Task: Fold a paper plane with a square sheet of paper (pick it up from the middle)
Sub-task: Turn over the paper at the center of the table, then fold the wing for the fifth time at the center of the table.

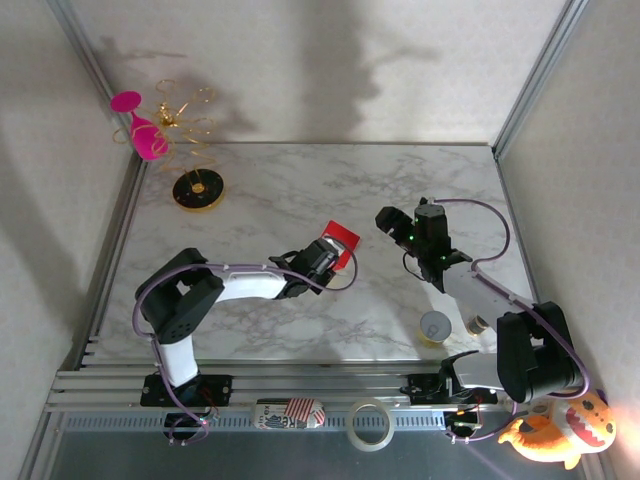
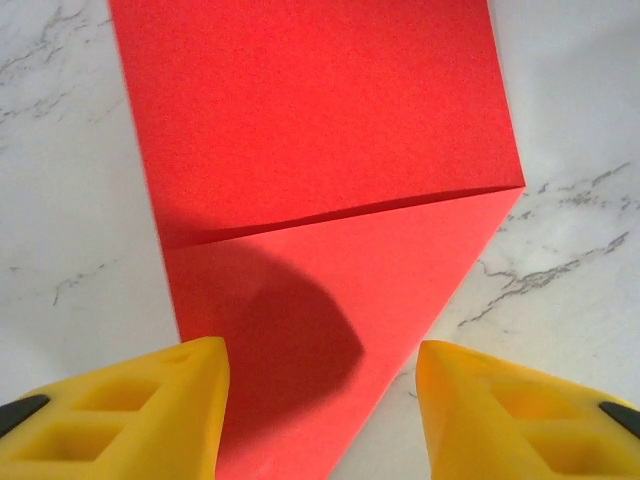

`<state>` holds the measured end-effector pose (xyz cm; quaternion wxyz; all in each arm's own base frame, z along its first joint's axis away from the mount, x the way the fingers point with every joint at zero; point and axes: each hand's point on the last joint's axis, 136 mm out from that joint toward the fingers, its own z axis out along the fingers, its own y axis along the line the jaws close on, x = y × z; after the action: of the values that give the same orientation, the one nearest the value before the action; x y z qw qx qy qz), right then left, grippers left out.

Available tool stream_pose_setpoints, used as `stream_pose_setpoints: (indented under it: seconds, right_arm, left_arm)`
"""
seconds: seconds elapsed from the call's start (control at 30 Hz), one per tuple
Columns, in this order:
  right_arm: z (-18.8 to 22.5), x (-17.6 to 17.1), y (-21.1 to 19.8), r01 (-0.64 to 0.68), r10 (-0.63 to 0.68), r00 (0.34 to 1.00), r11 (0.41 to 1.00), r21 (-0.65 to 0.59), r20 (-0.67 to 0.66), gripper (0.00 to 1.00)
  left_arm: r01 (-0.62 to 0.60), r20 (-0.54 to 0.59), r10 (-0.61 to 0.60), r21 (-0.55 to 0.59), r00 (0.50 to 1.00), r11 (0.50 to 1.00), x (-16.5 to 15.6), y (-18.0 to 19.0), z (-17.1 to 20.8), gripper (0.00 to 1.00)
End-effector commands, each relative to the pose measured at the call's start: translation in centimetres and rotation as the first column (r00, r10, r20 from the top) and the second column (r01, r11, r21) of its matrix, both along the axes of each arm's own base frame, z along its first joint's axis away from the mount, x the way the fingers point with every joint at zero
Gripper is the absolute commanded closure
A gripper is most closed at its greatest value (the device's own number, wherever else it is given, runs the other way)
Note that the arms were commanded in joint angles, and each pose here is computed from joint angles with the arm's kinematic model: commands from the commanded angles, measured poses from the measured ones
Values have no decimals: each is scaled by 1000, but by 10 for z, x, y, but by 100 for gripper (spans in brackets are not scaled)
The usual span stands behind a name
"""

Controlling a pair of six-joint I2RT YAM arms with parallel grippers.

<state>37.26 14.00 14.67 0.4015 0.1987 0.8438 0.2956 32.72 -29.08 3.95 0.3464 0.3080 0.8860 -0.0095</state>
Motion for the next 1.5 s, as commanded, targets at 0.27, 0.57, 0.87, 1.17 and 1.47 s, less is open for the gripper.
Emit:
stream_pose_setpoints:
  seconds: [0.27, 0.57, 0.87, 1.17, 1.47]
  right_arm:
    - [8, 7, 12, -49, 48, 998, 998, 39, 26, 18]
    - [1, 3, 18, -82, 82, 997, 995, 58, 1, 18]
    - [-12, -6, 32, -147, 152, 988, 982, 119, -36, 20]
    - [-48, -31, 72, -187, 242, 949, 948, 258, -201, 33]
    - [-81, -56, 104, -72, 222, 886, 934, 351, -408, 40]
  left_arm:
    - [-231, -205, 157, -420, 966, 877, 17, -14, 53, 60]
    - [-385, -318, 261, -436, 911, 813, 39, -3, 22, 76]
    - [-488, -364, 358, -379, 860, 787, 47, 13, -12, 80]
    - [-562, -428, 410, -328, 805, 760, 41, 25, -30, 83]
    - [-593, -461, 430, -302, 776, 746, 36, 32, -41, 85]
